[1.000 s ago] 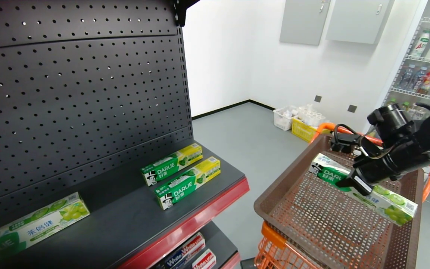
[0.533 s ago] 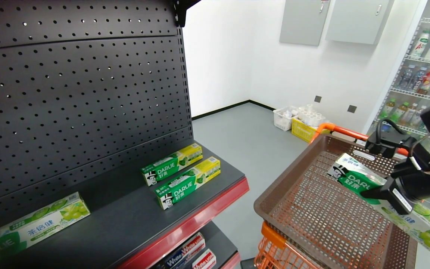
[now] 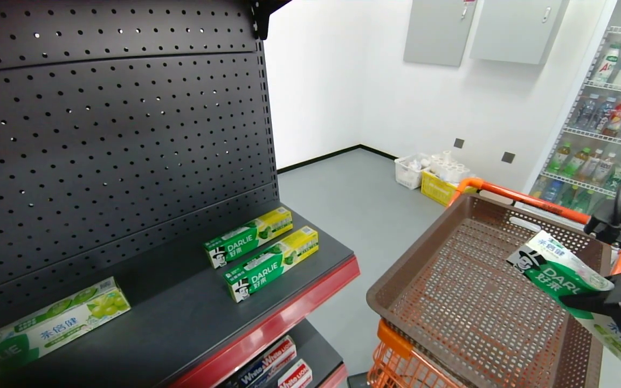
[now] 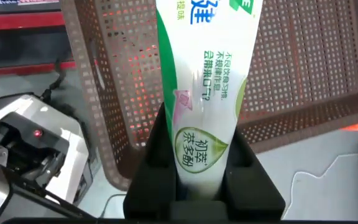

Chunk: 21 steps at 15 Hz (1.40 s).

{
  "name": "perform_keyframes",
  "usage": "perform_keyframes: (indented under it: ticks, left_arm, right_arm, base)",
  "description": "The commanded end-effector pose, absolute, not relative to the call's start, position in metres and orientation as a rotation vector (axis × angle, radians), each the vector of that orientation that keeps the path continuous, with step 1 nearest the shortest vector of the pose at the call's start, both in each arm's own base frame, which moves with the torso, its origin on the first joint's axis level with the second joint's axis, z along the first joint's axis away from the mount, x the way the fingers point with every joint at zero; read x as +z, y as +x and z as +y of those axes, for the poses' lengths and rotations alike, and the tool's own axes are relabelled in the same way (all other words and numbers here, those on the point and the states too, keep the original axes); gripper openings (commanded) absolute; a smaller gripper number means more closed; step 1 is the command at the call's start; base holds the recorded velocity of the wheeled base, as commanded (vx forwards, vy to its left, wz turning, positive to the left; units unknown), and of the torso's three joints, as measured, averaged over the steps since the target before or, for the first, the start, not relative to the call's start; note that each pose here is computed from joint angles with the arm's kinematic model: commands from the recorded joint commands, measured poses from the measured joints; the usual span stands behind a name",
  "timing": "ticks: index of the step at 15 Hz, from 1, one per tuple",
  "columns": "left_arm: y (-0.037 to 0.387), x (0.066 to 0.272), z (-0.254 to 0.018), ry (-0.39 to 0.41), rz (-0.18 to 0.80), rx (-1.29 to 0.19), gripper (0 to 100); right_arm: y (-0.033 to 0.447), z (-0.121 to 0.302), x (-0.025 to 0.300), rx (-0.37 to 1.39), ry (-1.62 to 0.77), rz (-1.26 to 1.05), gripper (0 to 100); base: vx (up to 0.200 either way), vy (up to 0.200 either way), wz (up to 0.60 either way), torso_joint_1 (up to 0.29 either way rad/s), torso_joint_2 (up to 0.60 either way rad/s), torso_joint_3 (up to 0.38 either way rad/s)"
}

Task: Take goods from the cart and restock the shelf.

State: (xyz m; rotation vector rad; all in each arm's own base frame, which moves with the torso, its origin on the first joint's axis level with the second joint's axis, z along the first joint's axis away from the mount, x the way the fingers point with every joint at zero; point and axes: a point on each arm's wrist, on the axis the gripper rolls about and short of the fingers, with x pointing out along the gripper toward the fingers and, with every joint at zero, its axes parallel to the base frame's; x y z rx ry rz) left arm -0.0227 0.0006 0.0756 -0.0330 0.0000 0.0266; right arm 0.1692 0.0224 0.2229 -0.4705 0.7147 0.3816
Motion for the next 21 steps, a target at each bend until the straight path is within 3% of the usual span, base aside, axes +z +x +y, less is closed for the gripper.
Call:
perform_keyframes:
  ticks: [1, 19, 21]
  left_arm:
    - [-0.0226, 0.0757, 0.0007, -0.034, 0.001, 0.026, 100]
    - [-0.0226, 0.0757, 0.0007, -0.034, 0.001, 0.026, 100]
    - [-0.0226, 0.0757, 0.0007, -0.034, 0.001, 0.026, 100]
  right_arm:
    - [0.1509, 0.0182, 0.2243, 0.362, -0.467, 0.684, 0]
    - [0.151, 0.022, 0.2193, 0.377, -0.469, 0.665, 0]
    - [0.1538, 0.0196, 0.2187, 0.363, -0.445, 0.673, 0]
  base:
    - [0.0, 0.0, 0.0, 0.0, 0.0, 0.0]
    - [0.0, 0.0, 0.6, 0.002, 0.0, 0.002]
    - [0.0, 0.0, 0.0, 0.0, 0.0, 0.0]
